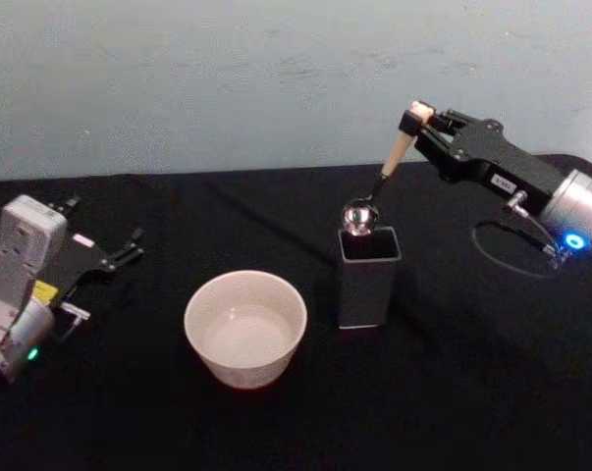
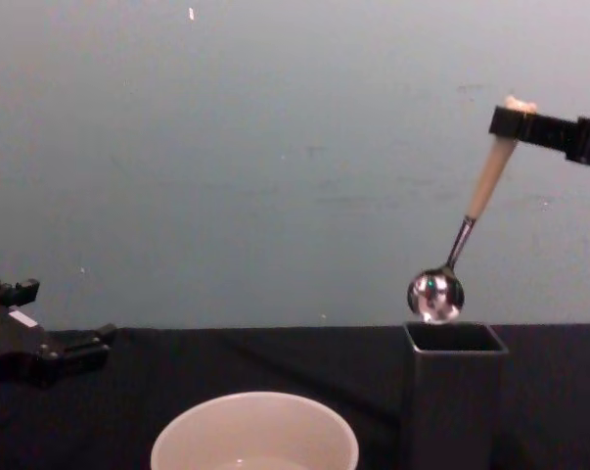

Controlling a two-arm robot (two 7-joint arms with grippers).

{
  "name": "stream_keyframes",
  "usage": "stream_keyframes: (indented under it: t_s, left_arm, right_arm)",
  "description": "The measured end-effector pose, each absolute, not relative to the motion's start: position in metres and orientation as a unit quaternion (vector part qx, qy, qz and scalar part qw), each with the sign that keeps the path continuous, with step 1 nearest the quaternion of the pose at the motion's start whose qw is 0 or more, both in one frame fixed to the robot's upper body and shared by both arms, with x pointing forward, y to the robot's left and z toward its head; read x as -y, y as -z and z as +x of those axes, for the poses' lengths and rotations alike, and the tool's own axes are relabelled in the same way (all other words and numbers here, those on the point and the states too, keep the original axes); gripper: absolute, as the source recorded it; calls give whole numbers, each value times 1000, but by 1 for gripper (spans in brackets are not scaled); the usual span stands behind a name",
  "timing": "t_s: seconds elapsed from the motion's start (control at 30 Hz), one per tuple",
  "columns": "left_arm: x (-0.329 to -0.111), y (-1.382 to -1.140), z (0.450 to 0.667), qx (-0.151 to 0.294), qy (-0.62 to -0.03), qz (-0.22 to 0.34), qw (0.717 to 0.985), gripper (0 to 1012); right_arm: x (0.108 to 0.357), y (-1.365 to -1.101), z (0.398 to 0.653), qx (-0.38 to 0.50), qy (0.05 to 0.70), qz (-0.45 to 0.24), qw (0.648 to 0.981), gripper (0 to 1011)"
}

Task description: Pick up the stirring spoon with one hand, stir inside the cup, then place it back in its original position.

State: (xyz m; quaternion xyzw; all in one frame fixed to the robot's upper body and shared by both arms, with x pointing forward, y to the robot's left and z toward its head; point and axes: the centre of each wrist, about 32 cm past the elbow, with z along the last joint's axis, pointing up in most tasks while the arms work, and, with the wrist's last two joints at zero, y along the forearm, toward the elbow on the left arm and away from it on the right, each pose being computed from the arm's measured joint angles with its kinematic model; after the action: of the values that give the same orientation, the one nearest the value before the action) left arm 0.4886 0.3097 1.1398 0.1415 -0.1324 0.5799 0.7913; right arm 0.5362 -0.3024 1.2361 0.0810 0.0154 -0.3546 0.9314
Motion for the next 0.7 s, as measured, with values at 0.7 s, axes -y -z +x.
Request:
stream_keyframes:
  t_s: [0.7]
  left_arm:
    - [-310, -1140, 489, 132, -580, 141, 791, 1001]
  right_arm:
    - [250, -1232, 542, -25, 283, 70, 956, 215]
